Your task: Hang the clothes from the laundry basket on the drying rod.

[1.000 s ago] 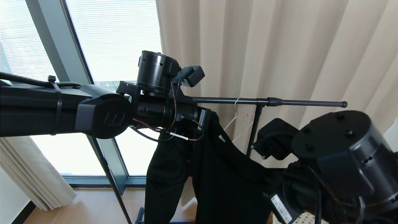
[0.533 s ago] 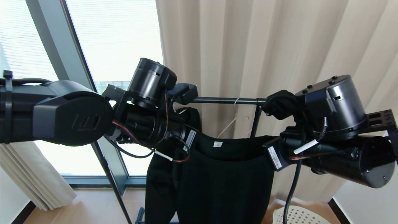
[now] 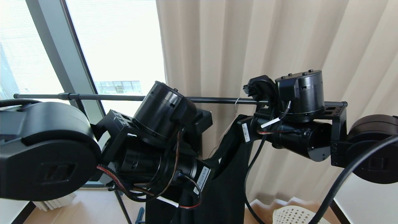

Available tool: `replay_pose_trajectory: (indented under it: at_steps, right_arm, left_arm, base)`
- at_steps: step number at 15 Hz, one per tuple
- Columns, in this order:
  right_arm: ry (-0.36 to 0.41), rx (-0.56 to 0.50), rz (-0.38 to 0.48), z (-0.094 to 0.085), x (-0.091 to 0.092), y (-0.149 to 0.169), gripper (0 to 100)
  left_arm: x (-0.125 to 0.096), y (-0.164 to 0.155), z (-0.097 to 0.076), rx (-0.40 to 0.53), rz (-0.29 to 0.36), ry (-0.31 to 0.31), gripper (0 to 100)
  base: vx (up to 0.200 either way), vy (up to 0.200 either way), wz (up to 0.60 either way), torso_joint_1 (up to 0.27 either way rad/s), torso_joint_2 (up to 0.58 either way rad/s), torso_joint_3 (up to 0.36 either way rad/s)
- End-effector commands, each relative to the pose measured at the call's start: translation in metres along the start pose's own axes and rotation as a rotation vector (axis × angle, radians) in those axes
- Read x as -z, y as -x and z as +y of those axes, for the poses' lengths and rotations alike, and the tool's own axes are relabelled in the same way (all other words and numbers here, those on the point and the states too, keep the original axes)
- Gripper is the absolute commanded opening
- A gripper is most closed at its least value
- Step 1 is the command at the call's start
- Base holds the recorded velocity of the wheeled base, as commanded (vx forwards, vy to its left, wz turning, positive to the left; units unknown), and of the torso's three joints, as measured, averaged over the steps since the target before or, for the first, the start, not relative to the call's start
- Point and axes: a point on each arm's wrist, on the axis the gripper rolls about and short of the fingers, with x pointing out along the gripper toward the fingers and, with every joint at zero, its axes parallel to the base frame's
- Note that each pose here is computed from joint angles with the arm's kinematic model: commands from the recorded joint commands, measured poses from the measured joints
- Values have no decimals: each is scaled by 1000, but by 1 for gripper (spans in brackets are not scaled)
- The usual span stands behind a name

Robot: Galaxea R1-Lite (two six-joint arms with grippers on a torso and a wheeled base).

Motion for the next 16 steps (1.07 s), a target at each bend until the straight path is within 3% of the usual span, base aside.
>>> replay_pose_trajectory:
  at_steps: [1,7,10,16]
  right_arm:
    - [-23,-5,-2,3,3,-9,0]
    - [-187,-69,-25,13,-5,-18,0]
    - [-240,-111,-34,20,-10,-15,0]
    - [-242,-107,-36,17,-11,-12,0]
  left_arm:
    - [2,0,-17,40,4,43,0]
    - [-15,-20,-51,125,-12,245,0]
    - [-20,-25,-59,143,-29,289,0]
    - [-12,-23,-52,94,-21,294,0]
  base:
    - [0,0,0,0,0,0]
    - [0,0,0,0,0,0]
    - [0,0,0,0,0,0]
    - [0,0,0,0,0,0]
